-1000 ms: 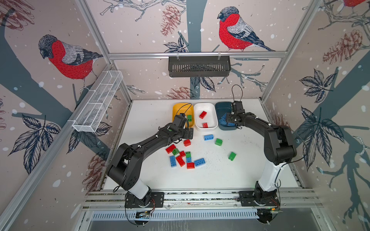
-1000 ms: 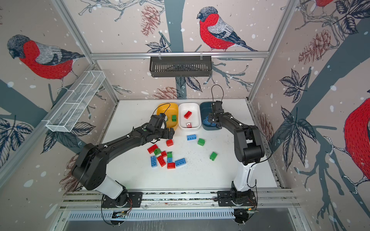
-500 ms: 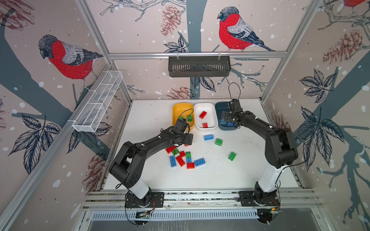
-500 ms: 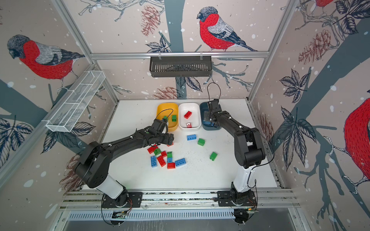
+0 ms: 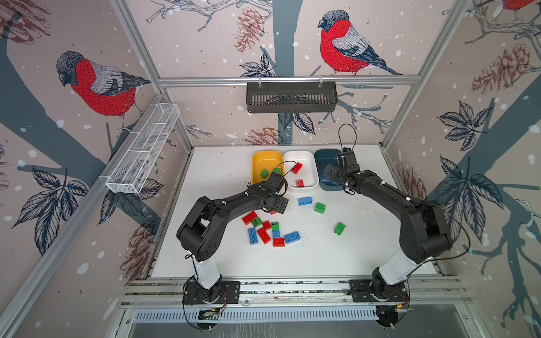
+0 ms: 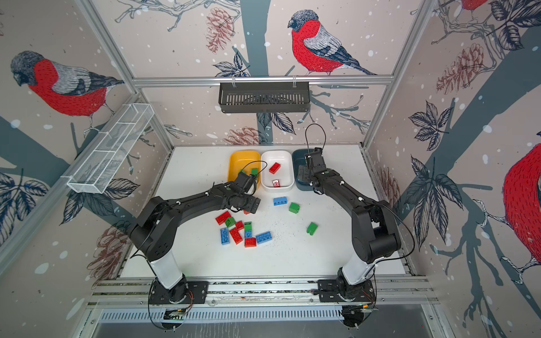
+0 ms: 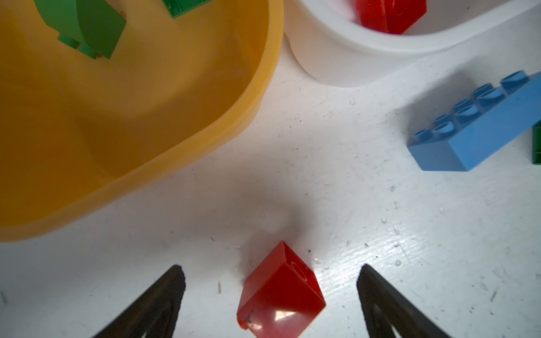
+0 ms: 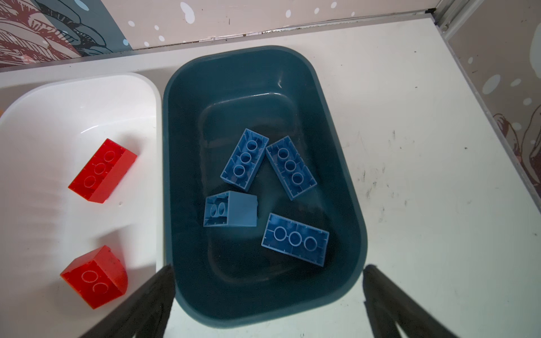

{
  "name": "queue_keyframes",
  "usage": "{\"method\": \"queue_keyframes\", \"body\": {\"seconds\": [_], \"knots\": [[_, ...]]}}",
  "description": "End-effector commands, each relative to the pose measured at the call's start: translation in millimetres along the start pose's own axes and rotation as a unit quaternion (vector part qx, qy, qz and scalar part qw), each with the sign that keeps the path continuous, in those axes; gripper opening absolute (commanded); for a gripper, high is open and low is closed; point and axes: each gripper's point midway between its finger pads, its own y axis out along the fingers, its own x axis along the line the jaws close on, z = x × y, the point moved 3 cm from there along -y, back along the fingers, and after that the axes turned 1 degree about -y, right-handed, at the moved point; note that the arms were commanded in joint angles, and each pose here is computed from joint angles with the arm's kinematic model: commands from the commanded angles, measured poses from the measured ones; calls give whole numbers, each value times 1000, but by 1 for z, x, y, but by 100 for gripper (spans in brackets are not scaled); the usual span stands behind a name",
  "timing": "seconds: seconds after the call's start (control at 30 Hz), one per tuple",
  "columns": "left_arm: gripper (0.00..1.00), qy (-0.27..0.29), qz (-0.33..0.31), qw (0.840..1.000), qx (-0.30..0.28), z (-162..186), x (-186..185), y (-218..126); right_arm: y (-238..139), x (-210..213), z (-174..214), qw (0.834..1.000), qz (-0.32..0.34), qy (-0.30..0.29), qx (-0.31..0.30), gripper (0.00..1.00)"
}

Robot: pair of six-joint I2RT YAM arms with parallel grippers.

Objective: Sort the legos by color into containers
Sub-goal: 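Lower the left gripper onto a red brick near the pile and close, then carry the red brick to the white tub while the right gripper hovers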

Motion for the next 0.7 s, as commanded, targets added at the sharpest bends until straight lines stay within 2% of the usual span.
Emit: {"method": "queue_keyframes", "body": {"seconds": [0.0, 0.2, 0.57, 0.67], "knots": [[91, 36, 12, 999, 22, 3, -4, 3, -11, -2, -11, 999, -6, 25, -38, 99], [80, 54, -7, 997, 57, 12, 0, 18, -31, -7, -12, 996, -22, 49, -74, 99], [61, 68, 57, 993, 76, 22, -21, 21, -30, -21, -1, 996, 2, 51, -72, 99], [60, 73, 59, 992, 79, 23, -23, 20, -30, -21, -1, 996, 3, 51, -71, 99]]}}
